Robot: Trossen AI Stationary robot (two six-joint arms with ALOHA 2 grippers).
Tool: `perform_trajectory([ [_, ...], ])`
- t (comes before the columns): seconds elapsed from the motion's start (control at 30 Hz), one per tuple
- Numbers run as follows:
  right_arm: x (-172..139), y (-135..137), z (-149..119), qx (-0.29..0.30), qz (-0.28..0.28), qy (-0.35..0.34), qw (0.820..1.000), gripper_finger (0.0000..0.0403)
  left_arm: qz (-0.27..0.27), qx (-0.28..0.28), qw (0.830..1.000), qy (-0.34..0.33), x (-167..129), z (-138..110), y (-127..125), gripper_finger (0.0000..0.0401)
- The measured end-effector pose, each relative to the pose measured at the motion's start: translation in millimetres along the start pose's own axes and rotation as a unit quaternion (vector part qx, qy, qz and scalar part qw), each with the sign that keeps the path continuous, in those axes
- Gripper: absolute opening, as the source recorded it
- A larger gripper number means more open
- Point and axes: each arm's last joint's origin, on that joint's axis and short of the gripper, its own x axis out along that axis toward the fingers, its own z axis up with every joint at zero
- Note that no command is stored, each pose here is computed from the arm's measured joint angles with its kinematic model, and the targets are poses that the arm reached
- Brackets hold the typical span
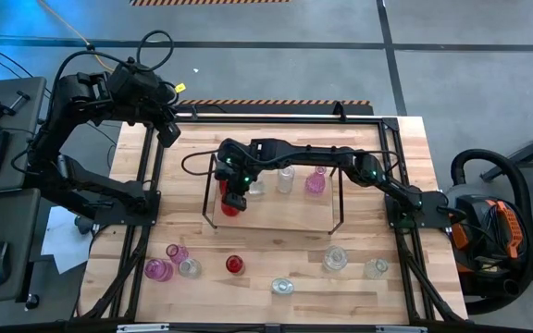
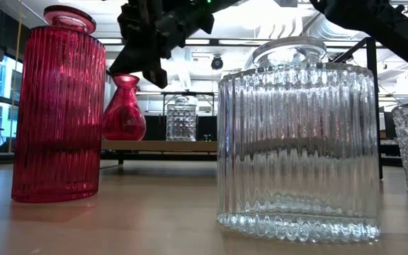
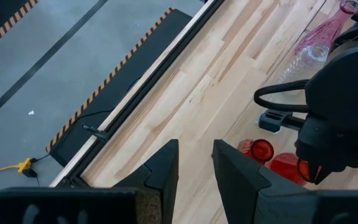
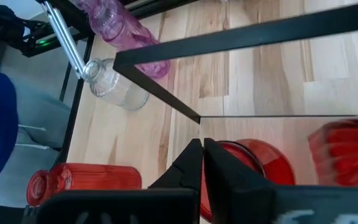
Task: Sort vases onto shelf
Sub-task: Put the red vase aligned with the other red vase on the shelf
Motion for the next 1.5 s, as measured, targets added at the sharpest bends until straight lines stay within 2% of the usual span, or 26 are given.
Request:
perform_trajectory([
  [0.47, -1.9, 0.8, 3.2, 0.003, -0.01, -0.014, 1.0, 0.0, 0.0, -0.014, 1.0, 0.0, 0.1, 0.1, 0.0, 0.009],
  [0.73, -22.5, 15.8, 11.9, -0.014, -0.052, -0.045, 0.998, 0.0, 0.0, -0.006, 1.0, 0.0, 0.1, 0.1, -0.1, 0.009],
  [0.9, -18.3, 27.7, -2.9, -0.008, -0.101, 0.018, 0.995, 0.0, -0.006, -0.005, 1.0, 0.001, 0.1, 0.0, -0.4, 0.009],
  [1.0, -11.6, 40.6, -12.7, -0.011, -0.11, 0.057, 0.992, 0.0, -0.006, 0.002, 1.0, 0.001, 0.1, 0.0, -0.4, 0.009],
  [1.17, -4.7, 56.3, -16.1, -0.019, -0.128, 0.059, 0.99, 0.0, -0.006, 0.009, 1.0, 0.001, 0.1, 0.0, -0.4, 0.009],
  [1.3, -8.3, 54.2, -14.8, -0.01, -0.135, 0.054, 0.989, 0.0, -0.006, 0.016, 1.0, 0.001, 0.1, 0.0, -0.4, 0.009],
  [1.5, -10.3, 51.2, -20.8, 0.004, -0.149, 0.084, 0.985, 0.0, -0.006, 0.017, 1.0, 0.001, 0.1, 0.0, -0.4, 0.009],
])
